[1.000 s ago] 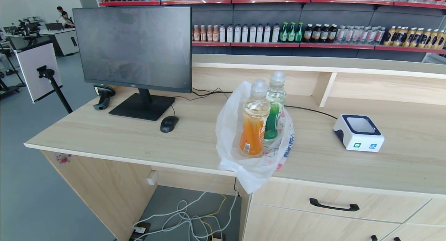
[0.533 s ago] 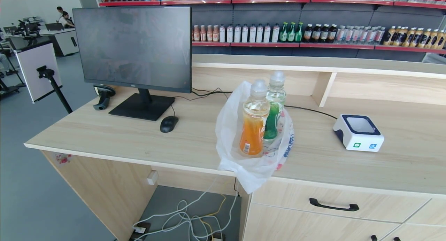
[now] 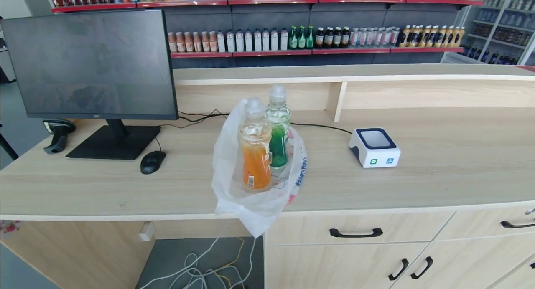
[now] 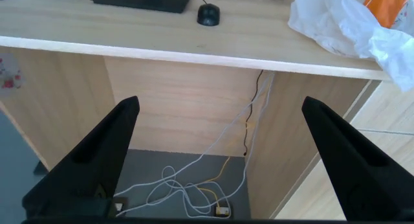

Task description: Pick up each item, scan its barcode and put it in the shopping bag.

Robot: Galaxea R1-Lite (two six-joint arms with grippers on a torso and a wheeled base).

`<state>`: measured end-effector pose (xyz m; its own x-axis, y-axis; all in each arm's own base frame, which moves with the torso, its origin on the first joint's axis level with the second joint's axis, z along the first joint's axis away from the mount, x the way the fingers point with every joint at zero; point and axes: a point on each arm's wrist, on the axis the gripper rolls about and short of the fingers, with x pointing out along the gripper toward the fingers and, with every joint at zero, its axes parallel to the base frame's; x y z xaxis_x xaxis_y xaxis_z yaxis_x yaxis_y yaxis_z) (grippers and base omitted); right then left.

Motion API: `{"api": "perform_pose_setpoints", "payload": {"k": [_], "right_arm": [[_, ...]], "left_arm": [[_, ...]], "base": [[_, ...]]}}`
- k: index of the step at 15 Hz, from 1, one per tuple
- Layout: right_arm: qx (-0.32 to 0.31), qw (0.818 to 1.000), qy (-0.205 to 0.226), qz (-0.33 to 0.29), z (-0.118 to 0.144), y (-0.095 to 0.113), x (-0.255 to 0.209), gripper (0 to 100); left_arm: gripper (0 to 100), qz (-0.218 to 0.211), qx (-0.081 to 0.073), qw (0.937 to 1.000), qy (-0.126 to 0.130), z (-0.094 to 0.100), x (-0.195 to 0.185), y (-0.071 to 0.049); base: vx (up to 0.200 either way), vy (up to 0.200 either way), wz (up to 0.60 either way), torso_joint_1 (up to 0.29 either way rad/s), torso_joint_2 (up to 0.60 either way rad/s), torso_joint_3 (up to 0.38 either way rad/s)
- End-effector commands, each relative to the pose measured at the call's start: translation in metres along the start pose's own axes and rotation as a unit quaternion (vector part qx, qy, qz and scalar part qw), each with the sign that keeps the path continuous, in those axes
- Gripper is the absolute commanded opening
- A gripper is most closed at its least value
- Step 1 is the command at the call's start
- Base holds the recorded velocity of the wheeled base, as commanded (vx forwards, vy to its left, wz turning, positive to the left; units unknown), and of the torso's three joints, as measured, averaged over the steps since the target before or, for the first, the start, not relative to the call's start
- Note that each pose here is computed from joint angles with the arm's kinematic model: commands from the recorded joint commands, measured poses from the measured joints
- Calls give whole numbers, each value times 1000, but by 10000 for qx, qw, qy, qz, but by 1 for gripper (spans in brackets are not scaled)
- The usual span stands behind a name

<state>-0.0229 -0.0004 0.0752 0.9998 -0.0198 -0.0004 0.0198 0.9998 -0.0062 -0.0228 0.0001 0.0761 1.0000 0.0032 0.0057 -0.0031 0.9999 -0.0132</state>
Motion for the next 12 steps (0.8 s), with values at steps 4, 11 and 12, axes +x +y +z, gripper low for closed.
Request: {"api": "perform_pose_setpoints", "payload": {"k": [4, 11, 12], "right_arm": [[-8, 10000, 13, -1, 0, 0, 0, 100], [-8, 10000, 13, -1, 0, 0, 0, 100], [0, 10000, 13, -1, 0, 0, 0, 100]], "left_arm": [[100, 7, -11, 10000, 6, 0, 0, 0], [100, 7, -11, 10000, 6, 0, 0, 0], [100, 7, -18, 10000, 6, 0, 0, 0]], "base": [[0, -200, 0, 10, -1, 1], [0, -200, 257, 4, 3, 0], [0, -200, 600, 2, -2, 2]]}}
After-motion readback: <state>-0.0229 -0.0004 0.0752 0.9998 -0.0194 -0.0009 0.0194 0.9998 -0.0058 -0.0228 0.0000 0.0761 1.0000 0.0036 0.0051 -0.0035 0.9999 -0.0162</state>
